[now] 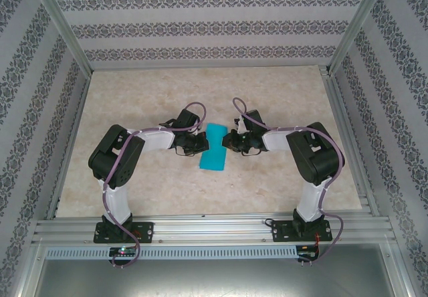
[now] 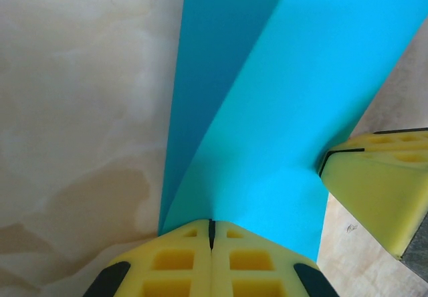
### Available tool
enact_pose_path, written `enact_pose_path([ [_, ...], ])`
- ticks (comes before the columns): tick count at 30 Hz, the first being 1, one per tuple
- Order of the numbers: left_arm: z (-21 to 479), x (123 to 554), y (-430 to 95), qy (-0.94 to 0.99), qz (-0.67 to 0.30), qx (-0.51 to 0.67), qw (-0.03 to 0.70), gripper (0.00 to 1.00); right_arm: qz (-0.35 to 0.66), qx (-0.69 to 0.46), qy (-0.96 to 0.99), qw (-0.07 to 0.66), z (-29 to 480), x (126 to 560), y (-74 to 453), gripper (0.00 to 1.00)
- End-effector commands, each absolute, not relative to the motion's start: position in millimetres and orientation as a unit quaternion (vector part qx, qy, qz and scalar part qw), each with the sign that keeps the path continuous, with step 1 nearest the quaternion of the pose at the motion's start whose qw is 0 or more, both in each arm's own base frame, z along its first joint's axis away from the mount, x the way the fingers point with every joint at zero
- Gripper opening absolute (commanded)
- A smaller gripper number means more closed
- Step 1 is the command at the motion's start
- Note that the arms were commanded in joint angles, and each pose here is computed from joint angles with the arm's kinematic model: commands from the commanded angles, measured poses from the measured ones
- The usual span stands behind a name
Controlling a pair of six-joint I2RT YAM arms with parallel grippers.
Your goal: Fold a paper plane with a square sheet of paper (pick it up from the middle)
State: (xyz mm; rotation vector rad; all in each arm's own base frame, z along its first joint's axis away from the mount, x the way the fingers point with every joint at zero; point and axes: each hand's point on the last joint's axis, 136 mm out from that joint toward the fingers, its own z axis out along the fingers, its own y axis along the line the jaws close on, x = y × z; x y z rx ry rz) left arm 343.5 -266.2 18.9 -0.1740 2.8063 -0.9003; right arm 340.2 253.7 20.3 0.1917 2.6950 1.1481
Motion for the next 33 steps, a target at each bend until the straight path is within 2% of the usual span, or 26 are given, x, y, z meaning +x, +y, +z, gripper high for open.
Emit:
enact_pose_path([
  [1,-27.1,304.2,-241.1,0.973,-0.219,-0.064,0.023,0.00,0.396,0.057,0.909,0.117,45.7,346.8,251.9,0.13],
  [7,-26.3,305.2,-241.2,0.973,-0.220,-0.065,0.023,0.00,0.401,0.046,0.905,0.135,60.5,363.9,253.9,0.13],
  [21,-26.3,304.9,-240.2,0.974,-0.216,-0.064,0.022,0.00,0.347,0.071,0.931,0.085,2.3,362.9,242.0,0.11],
  [28,-26.0,302.9,-237.7,0.975,-0.211,-0.063,0.021,0.00,0.364,0.052,0.922,0.126,56.0,383.1,245.0,0.12],
  [33,-25.9,302.8,-237.9,0.975,-0.212,-0.064,0.021,0.00,0.379,0.055,0.915,0.129,61.2,398.2,247.9,0.11],
])
